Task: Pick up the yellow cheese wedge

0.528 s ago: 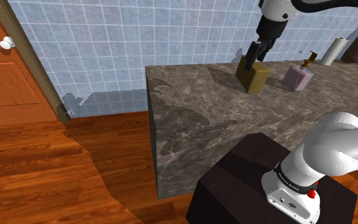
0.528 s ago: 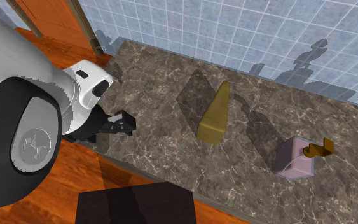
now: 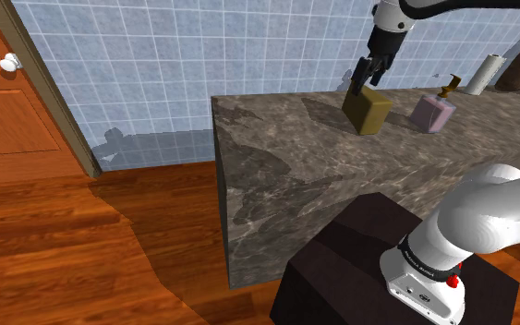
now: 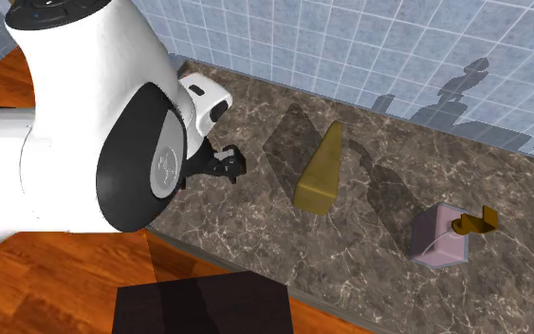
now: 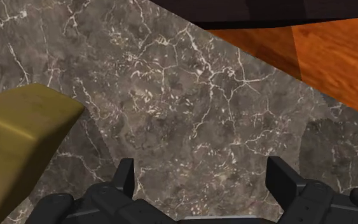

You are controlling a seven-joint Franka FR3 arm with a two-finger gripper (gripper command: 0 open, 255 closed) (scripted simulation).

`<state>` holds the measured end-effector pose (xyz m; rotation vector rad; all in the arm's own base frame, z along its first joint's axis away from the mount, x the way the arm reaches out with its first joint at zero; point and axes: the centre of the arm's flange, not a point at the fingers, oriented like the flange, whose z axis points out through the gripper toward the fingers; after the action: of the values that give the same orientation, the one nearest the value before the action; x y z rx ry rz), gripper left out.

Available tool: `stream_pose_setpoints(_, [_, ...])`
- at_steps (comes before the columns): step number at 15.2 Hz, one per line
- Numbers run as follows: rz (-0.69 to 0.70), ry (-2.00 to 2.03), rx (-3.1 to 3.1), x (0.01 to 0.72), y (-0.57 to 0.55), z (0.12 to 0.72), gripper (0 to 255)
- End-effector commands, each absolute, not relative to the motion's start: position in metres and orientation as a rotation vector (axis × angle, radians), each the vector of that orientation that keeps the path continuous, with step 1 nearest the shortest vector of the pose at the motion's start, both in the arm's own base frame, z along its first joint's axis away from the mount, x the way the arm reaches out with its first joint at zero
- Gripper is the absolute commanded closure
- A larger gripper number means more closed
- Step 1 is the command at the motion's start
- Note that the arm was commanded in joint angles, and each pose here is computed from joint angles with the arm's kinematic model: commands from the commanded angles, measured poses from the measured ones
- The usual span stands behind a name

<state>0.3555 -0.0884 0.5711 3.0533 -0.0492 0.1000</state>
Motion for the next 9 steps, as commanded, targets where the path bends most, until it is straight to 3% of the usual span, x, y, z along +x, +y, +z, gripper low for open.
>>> stream_pose_setpoints(1, [0.096, -0.088, 3.06, 0.369, -0.111, 0.565, 0])
stream_pose_setpoints(9, [0.076, -0.243, 3.083, 0.415, -0.207, 0.536, 0])
